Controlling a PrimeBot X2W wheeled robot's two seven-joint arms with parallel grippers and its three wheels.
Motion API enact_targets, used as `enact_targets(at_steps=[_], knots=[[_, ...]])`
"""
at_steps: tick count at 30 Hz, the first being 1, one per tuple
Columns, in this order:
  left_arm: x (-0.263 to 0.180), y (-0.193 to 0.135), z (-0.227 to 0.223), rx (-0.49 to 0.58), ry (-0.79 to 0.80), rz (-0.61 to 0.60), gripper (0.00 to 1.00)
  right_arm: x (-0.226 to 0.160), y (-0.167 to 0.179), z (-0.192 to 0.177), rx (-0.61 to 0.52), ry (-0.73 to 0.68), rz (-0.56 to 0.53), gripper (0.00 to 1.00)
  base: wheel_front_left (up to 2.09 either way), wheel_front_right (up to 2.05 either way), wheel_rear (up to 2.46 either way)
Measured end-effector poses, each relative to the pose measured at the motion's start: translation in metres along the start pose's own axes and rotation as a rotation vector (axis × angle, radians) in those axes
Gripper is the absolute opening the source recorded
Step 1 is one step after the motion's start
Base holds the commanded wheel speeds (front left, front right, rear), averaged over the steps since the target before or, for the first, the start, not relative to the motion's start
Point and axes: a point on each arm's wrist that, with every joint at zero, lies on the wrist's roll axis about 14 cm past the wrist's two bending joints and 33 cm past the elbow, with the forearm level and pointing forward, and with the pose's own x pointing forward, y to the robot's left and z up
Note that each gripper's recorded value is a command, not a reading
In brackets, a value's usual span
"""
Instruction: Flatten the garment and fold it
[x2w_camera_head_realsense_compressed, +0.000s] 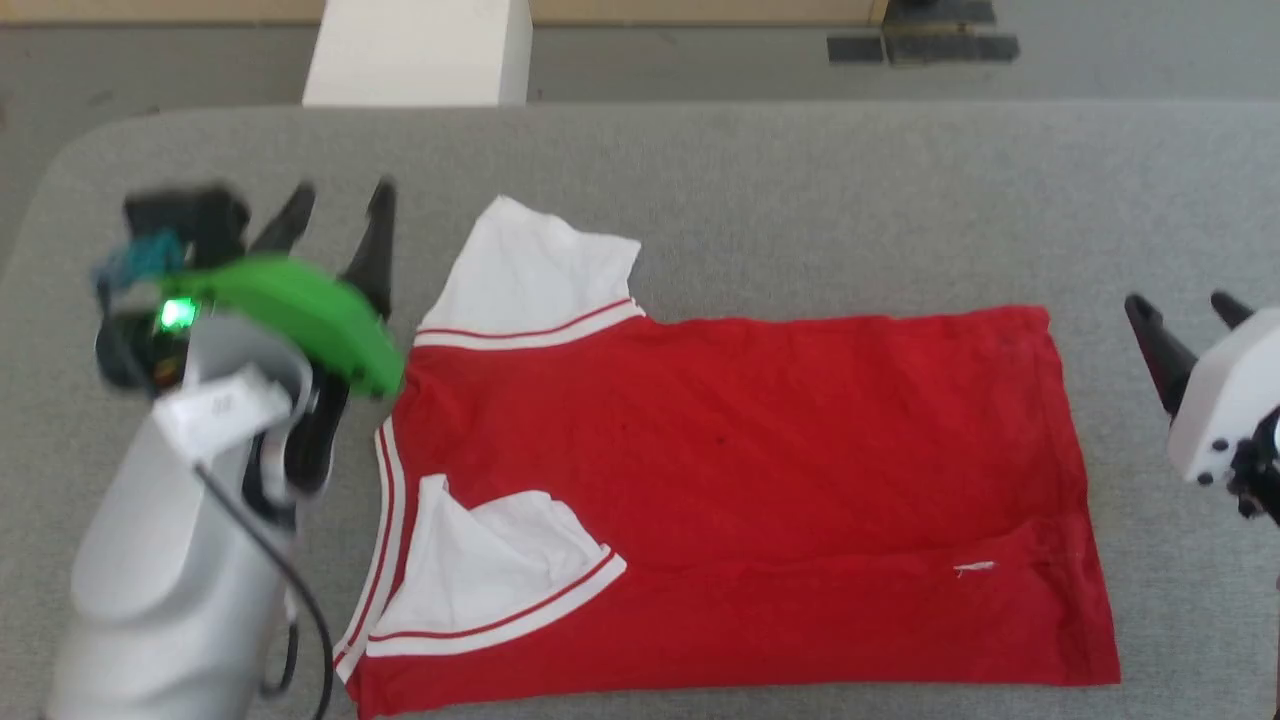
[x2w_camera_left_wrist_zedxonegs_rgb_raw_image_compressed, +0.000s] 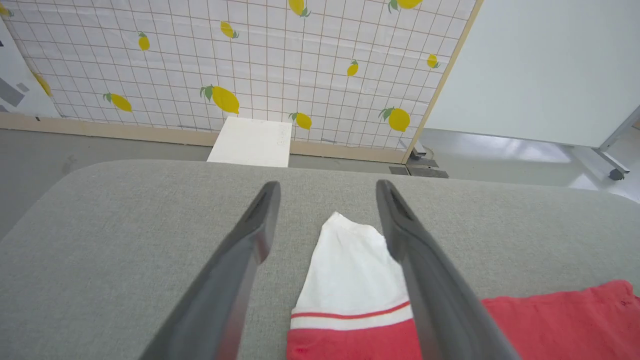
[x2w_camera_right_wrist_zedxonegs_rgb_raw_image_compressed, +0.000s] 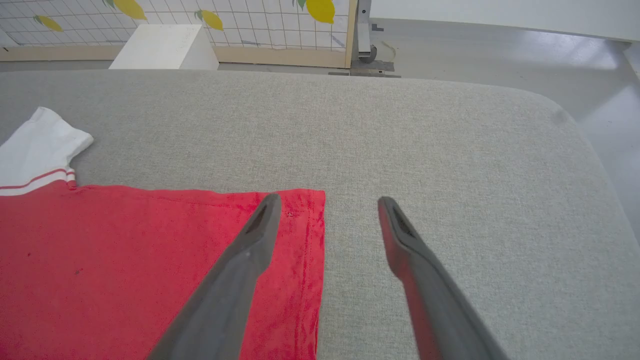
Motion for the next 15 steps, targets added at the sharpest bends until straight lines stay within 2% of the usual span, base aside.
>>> enact_targets(at_steps=[5,8,12,15], knots=[[0.052,-0.014,0.005,0.024,0.028,-0.064,1.00,0.023,0.008,0.004,-0.032,0.022,0.016,1.00,0.00,0.00,0.00],[0.081,-0.015,-0.005,0.042,0.104,-0.074,1.00,0.038,0.014,0.003,-0.054,0.034,0.030,1.00,0.00,0.00,0.00],[0.112,-0.005,-0.038,0.087,0.302,-0.053,1.00,0.057,0.025,-0.006,-0.074,0.068,0.055,1.00,0.00,0.00,0.00],[0.123,0.007,-0.079,0.109,0.531,-0.024,1.00,0.069,0.029,-0.024,-0.076,0.118,0.068,1.00,0.00,0.00,0.00]])
